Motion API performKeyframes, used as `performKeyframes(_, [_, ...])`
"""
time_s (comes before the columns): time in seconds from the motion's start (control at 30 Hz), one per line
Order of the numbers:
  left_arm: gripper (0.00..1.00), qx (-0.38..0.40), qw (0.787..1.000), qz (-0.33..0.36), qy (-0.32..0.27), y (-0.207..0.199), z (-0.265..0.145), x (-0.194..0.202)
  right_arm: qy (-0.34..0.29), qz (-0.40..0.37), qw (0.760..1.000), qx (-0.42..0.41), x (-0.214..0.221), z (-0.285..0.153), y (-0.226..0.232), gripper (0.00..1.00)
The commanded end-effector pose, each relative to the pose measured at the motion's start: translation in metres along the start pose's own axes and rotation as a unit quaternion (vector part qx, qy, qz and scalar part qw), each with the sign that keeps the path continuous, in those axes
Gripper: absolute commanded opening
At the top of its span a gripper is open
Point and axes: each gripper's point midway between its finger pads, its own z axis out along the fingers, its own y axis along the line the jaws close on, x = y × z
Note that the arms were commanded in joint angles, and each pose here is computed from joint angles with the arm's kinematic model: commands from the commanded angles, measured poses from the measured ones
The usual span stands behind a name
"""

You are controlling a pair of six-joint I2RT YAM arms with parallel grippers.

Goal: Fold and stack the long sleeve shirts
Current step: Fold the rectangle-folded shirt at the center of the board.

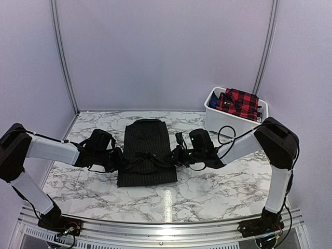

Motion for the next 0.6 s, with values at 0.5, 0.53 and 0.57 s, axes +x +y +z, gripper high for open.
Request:
performKeyframes(0.5, [0.89, 0.01, 0.995, 0.063, -0.071, -0.022, -0.049, -0.05, -0.049, -0.112, 0.991, 0.055, -0.05, -0.033, 0.03, 0.67])
performKeyframes(0.53, [0.89, 0.011, 0.995, 0.071, -0.073, -0.025, -0.055, -0.05, -0.052, -0.119, 0.99, 0.062, -0.052, -0.035, 0.03, 0.7])
performKeyframes(0.57, [0.9, 0.013, 0.994, 0.08, -0.074, -0.028, -0.059, -0.051, -0.054, -0.126, 0.988, 0.072, -0.054, -0.038, 0.03, 0.73])
